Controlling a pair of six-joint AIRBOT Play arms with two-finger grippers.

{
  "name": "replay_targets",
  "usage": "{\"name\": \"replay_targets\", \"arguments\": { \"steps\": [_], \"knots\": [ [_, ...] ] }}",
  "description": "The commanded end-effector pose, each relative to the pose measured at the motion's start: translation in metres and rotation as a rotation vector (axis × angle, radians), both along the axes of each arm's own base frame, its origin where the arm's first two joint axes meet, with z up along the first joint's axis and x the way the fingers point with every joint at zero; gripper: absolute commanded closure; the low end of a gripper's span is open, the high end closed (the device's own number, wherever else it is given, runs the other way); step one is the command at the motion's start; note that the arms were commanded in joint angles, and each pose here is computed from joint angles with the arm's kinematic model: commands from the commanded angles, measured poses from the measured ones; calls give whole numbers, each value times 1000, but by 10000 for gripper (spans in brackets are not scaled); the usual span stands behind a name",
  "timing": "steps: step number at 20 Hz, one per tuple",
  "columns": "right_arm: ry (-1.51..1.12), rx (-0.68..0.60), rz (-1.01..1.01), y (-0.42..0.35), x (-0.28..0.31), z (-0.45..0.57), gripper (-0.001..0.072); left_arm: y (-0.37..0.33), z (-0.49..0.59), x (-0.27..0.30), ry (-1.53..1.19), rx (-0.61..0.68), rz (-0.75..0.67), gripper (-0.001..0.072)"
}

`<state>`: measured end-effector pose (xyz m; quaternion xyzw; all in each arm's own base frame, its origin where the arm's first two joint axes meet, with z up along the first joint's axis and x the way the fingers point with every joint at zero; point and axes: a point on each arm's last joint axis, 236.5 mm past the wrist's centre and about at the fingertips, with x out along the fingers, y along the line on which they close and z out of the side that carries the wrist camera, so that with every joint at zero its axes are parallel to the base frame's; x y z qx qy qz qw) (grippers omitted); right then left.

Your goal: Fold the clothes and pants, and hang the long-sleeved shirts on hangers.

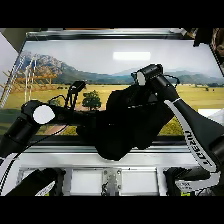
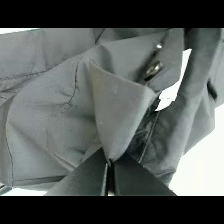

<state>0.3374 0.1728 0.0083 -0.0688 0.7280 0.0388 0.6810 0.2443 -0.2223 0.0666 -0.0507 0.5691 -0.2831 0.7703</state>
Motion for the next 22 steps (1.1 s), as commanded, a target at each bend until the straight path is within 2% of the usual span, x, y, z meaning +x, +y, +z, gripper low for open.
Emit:
{"name": "replay_targets", "arguments": {
  "steps": [1, 9, 10, 11, 12, 14, 15, 16, 19, 22],
  "knots": [
    [126, -106, 77, -25, -27, 5, 278, 3, 0, 1, 2, 3, 8, 697],
    [96, -95, 120, -16, -44, -18, 282, 27, -4, 9, 42, 19, 76, 697],
    [96, -93, 126, -14, -45, -22, 366, 27, -4, 9, 42, 19, 76, 697],
    [92, -91, 131, -12, -45, -24, 539, 27, -4, 9, 42, 20, 76, 697],
    [84, -88, 132, -11, -43, -25, 610, 28, -4, 10, 40, 22, 77, 697],
    [43, -80, 155, -13, -37, -18, 611, 32, -4, 11, 45, 24, 89, 697],
    [8, -85, 180, -18, -31, -8, 690, 35, 0, 14, 35, 17, 101, 697],
    [-35, -91, 191, -27, -24, 9, 703, 38, 12, 20, 5, 3, 119, 697],
    [-240, -123, 166, -69, 4, 105, 704, 41, 103, 52, -214, -97, 169, 697],
    [-571, -31, 72, -89, 17, 236, 704, 31, 237, 56, -524, -234, 149, 697]
  ]
}}
